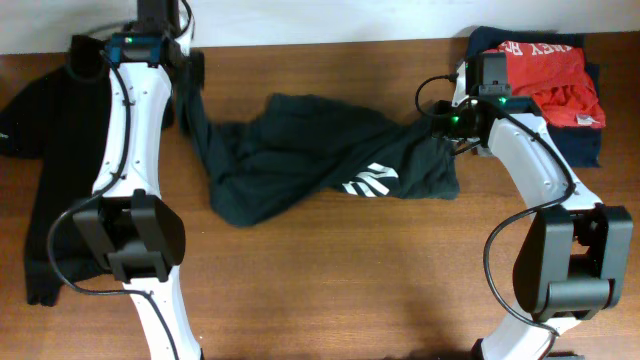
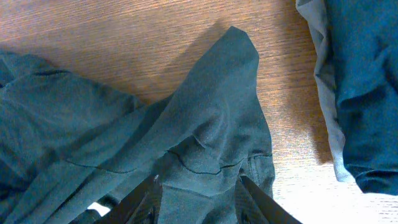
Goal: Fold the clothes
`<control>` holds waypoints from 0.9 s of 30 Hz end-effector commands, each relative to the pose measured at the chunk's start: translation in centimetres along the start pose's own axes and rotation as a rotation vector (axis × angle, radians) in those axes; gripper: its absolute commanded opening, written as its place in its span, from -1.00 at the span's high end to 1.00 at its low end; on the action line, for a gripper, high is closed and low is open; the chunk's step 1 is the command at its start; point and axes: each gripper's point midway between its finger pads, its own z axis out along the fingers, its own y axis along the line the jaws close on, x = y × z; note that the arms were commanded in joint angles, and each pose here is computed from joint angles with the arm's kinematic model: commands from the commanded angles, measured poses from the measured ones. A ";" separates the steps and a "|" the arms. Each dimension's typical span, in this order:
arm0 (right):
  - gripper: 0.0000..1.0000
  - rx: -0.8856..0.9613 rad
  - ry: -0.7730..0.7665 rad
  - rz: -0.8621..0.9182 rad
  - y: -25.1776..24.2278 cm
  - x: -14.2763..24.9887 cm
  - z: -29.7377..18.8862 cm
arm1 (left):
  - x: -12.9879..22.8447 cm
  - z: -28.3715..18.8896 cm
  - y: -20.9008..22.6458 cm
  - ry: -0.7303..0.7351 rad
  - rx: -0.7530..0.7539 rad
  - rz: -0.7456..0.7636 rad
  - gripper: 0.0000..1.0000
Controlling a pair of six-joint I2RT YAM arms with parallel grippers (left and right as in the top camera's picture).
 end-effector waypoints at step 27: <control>0.14 0.000 0.040 0.004 -0.2 1.0 0.3 | -9.9 -22.8 1.2 -0.498 -0.146 -0.012 0.99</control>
